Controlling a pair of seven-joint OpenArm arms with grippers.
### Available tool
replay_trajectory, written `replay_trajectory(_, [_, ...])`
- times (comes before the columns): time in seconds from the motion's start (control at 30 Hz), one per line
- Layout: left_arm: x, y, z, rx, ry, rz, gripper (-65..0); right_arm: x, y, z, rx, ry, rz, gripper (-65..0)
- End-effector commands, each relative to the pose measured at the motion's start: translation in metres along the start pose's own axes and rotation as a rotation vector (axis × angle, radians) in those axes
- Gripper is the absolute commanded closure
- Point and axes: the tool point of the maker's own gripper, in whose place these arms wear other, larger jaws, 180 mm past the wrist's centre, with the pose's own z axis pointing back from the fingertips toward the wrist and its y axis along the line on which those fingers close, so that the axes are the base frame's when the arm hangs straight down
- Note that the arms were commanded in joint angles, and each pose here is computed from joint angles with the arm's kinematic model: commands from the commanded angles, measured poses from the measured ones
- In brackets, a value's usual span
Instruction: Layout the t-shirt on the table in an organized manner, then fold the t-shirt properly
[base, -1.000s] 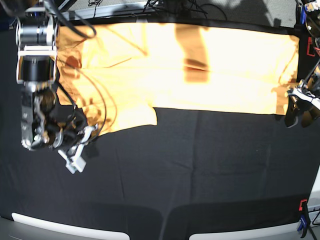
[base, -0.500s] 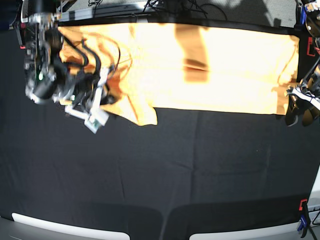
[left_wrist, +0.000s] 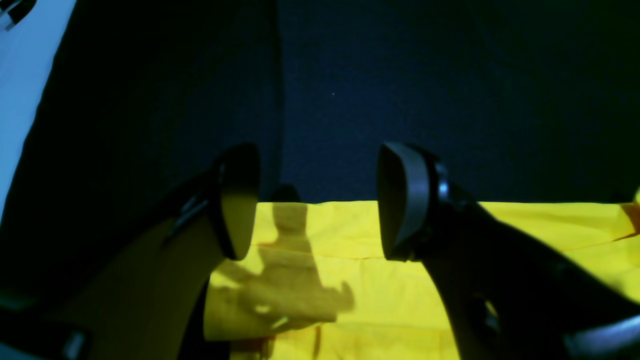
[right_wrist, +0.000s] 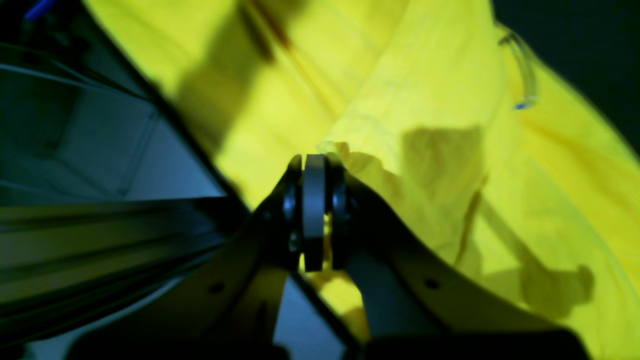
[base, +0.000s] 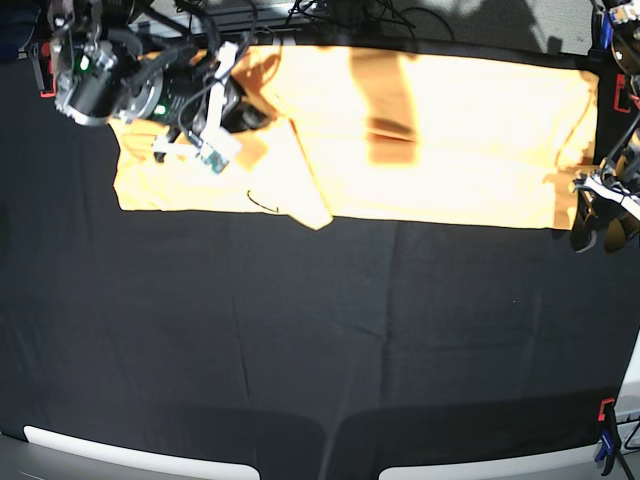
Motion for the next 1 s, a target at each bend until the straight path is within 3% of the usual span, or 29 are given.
replay_trajectory(0.0, [0.02, 0.002, 0.003, -0.003, -0.057, -0.022, -34.1, 0.01, 0.005, 0.004, 0.019, -0.045, 0.014, 0.0])
replay_trajectory(0.27, [0.02, 0.002, 0.003, -0.003, -0.057, -0.022, -34.1, 0.007, 0.01, 0.004, 0.034, -0.043, 0.002, 0.0])
replay_trajectory(0.43, [0.02, 0.002, 0.003, -0.002, -0.057, -0.022, -34.1, 0.019, 0.023, 0.005, 0.111, -0.107, -0.025, -0.9])
replay_trajectory(0.57, [0.019, 0.002, 0.002, -0.002, -0.056, -0.022, -34.2, 0.03, 0.035, 0.009, 0.182, -0.166, -0.048, -22.0])
replay_trajectory(0.67, [0.018, 0.002, 0.002, -0.003, -0.049, -0.022, -34.2, 0.035, 0.037, 0.01, 0.201, -0.186, -0.052, -28.1])
replay_trajectory(0.87, [-0.003, 0.003, 0.005, 0.002, 0.05, -0.022, -34.2, 0.043, 0.012, 0.01, 0.1, -0.168, 0.019, -28.1])
replay_trajectory(0.97, [-0.018, 0.02, 0.01, 0.098, 0.091, -0.016, -34.2, 0.043, -0.005, 0.009, 0.024, -0.138, 0.058, -28.1])
